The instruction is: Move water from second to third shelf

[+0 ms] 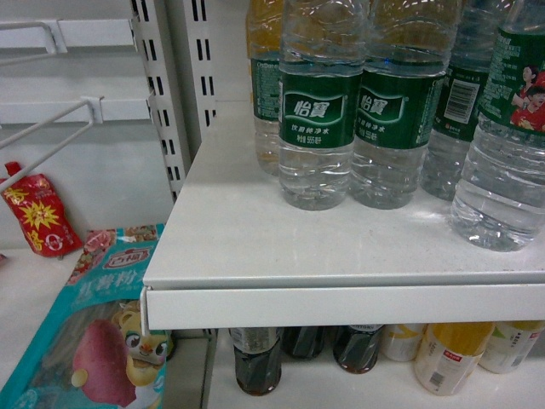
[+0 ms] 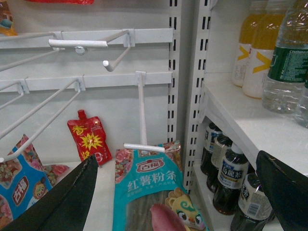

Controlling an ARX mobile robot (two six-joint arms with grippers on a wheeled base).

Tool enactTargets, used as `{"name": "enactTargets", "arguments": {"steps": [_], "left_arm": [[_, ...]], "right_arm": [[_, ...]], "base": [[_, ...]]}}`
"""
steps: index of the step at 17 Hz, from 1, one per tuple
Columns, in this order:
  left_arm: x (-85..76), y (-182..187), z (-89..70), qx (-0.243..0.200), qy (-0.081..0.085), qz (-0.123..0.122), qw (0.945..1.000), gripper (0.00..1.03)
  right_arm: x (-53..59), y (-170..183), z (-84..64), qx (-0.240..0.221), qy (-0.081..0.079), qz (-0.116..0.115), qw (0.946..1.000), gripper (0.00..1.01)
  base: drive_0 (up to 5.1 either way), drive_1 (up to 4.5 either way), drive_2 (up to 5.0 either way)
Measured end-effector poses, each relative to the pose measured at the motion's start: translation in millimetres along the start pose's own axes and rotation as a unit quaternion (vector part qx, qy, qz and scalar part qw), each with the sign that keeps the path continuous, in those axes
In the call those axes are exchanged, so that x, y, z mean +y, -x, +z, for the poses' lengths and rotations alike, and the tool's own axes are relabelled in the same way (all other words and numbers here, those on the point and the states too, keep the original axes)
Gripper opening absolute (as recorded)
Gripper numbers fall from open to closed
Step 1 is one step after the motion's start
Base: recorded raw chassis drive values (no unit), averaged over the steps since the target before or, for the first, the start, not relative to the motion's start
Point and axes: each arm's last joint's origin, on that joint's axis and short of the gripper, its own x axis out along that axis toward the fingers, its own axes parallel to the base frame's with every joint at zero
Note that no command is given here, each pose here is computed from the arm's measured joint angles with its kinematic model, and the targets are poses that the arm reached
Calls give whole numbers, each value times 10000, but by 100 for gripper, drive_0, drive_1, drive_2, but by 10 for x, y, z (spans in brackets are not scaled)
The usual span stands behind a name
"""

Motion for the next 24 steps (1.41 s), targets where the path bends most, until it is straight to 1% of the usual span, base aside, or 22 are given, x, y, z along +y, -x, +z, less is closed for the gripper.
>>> {"name": "enactTargets", "arguments": {"steps": [24], "left_arm": [[0,0,-3,13,0,-2,10000,98]], "right_arm": [[0,0,-3,13,8,2,10000,98]], "base": [[0,0,0]]}}
